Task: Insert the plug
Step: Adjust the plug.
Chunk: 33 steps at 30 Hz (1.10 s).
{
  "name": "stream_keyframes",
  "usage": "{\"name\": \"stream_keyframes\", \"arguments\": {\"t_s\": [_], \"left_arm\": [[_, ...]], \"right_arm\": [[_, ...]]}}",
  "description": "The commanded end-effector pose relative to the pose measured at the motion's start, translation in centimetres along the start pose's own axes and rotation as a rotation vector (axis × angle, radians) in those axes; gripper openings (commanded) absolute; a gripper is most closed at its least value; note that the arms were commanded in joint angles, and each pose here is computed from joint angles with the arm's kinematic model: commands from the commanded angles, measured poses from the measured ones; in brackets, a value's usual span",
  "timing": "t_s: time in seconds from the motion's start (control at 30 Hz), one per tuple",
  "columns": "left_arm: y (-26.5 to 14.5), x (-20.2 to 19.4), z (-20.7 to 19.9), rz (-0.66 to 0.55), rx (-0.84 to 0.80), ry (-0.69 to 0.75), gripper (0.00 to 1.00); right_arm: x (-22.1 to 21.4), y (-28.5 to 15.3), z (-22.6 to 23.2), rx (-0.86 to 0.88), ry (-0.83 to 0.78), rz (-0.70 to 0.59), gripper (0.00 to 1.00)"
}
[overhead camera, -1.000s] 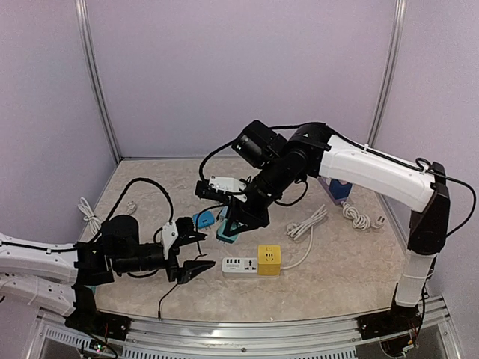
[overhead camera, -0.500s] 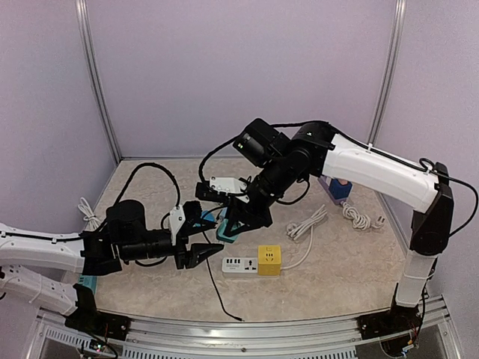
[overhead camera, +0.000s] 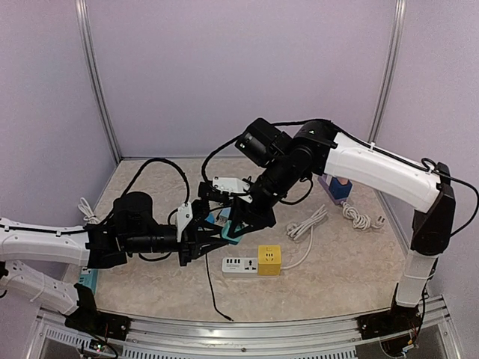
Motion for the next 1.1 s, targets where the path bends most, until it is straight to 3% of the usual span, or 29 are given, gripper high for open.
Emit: {"name": "stream_keyframes", "arguments": {"t_s": [0.0,0.17,0.2,0.23,0.27,0.3,0.37,0.6,0.77,0.87,0.97,1.07], "left_arm": [[0.7,0.0,-0.1,0.046,-0.060,-0.066,0.00],[0.3,0.0,0.3,0.005,-0.003,-0.107,0.00],[0.1,0.0,0.4,-0.009,0.008,-0.113,0.10],[-0.1,0.1,0.6,-0.023,0.025,-0.119,0.31],[-0.2,0.1,0.6,-0.028,0.037,-0.125,0.44],[-0.3,0.1,0.6,-0.035,0.038,-0.125,0.51],[-0.4,0.1,0.6,-0.051,0.036,-0.129,0.54],[-1.4,0.4,0.2,-0.139,0.029,-0.118,0.38],[-1.2,0.2,0.3,-0.113,0.016,-0.115,0.47],[-1.0,0.2,0.4,-0.119,0.007,-0.122,0.47],[-1.0,0.6,0.4,-0.135,-0.004,-0.113,0.38],[-0.8,0.8,0.5,-0.128,-0.020,-0.109,0.19]], "right_arm": [[1.0,0.0,1.0,-0.013,-0.081,-0.026,0.00],[1.3,-0.4,1.2,-0.017,-0.090,-0.047,0.00],[1.3,-0.5,1.2,-0.018,-0.093,-0.051,0.00],[1.3,-0.8,1.3,-0.023,-0.098,-0.056,0.00],[1.3,-0.8,1.3,-0.026,-0.099,-0.059,0.00],[1.3,-0.9,1.4,-0.030,-0.100,-0.063,0.00],[1.3,-1.0,1.4,-0.033,-0.101,-0.070,0.00],[1.2,-1.0,1.4,-0.034,-0.097,-0.070,0.00],[1.5,-1.6,1.7,-0.025,-0.109,-0.100,0.00],[1.5,-1.7,1.8,-0.024,-0.116,-0.110,0.00],[1.5,-1.8,1.8,-0.020,-0.117,-0.112,0.00],[1.6,-1.8,1.9,-0.015,-0.120,-0.117,0.00]]}}
Point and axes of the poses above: each gripper's point midway between its finger pads, its own y axis out along the fingers, its own z axis along the line the jaws close on, x = y × z, the point moved 10 cm from there along -y, back along the fingers, and after that the axes turned 8 degrees about y, right-handed, at the moved point
